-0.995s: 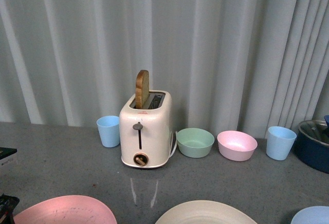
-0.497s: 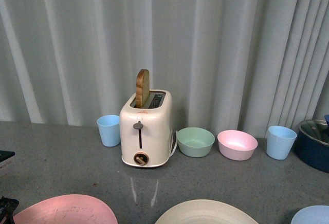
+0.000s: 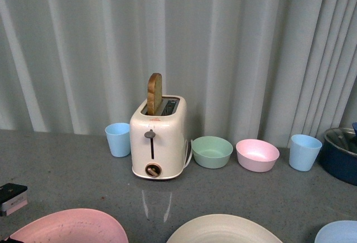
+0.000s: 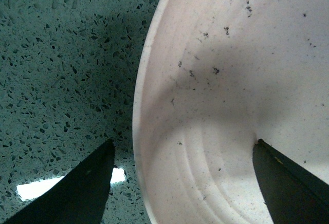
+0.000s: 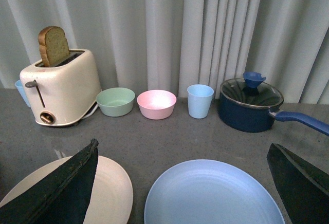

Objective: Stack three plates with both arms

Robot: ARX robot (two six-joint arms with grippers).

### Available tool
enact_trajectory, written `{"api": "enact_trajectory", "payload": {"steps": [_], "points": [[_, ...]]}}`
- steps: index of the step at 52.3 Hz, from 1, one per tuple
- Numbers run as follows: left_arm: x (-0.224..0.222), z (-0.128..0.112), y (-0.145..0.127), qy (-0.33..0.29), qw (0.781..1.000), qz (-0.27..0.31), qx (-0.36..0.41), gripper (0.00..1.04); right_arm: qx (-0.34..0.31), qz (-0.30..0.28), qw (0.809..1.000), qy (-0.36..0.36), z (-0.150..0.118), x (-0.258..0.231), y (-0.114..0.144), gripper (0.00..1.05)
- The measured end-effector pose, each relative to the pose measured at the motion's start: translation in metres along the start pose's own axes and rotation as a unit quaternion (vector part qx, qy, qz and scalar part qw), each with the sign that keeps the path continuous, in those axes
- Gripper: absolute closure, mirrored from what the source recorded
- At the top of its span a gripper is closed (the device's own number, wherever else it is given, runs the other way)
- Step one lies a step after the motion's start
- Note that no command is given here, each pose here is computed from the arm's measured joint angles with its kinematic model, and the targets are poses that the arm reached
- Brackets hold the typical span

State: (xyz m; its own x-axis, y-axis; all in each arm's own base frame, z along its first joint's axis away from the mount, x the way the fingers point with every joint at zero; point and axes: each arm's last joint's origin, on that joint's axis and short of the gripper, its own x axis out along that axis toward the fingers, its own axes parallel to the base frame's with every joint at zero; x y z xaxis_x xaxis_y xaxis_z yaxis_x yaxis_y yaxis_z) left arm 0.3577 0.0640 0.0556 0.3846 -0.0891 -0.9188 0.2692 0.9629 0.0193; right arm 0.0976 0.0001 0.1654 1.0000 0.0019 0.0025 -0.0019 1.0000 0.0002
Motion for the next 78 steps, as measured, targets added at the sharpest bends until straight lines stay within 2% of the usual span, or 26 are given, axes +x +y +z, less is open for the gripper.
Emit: {"api": "enact_trajectory", "payload": {"steps": [2,8,21,24,44,55,60,65,70,78], "points": [[0.000,0.000,0.000,-0.001,1.000,-0.001,0.000,0.31,0.000,0.000,1.000,0.000,0.000,0.000,0.000,0.07],[0.001,-0.001,0.000,-0.003,1.000,0.002,0.001,0.58,0.000,0.000,1.000,0.000,0.000,0.000,0.000,0.07],[-0.002,0.001,0.003,-0.011,1.000,0.002,-0.004,0.94,0.000,0.000,1.000,0.000,0.000,0.000,0.000,0.07],[-0.005,0.003,0.003,-0.015,1.000,-0.004,-0.011,0.99,0.000,0.000,1.000,0.000,0.000,0.000,0.000,0.07],[-0.030,0.017,0.009,-0.021,1.000,-0.011,-0.011,1.00,0.000,0.000,1.000,0.000,0.000,0.000,0.000,0.07],[-0.080,0.047,0.022,-0.043,0.999,-0.001,0.001,1.01,0.000,0.000,1.000,0.000,0.000,0.000,0.000,0.07],[-0.102,0.057,0.021,-0.056,0.998,-0.016,0.005,1.01,0.000,0.000,1.000,0.000,0.000,0.000,0.000,0.07],[-0.118,0.064,0.013,-0.063,0.998,-0.028,0.013,1.01,0.000,0.000,1.000,0.000,0.000,0.000,0.000,0.07],[-0.134,0.073,-0.008,-0.066,0.996,-0.046,0.031,1.01,0.000,0.000,1.000,0.000,0.000,0.000,0.000,0.07],[-0.146,0.085,-0.054,-0.073,0.991,-0.102,0.053,1.01,0.000,0.000,1.000,0.000,0.000,0.000,0.000,0.07]]}}
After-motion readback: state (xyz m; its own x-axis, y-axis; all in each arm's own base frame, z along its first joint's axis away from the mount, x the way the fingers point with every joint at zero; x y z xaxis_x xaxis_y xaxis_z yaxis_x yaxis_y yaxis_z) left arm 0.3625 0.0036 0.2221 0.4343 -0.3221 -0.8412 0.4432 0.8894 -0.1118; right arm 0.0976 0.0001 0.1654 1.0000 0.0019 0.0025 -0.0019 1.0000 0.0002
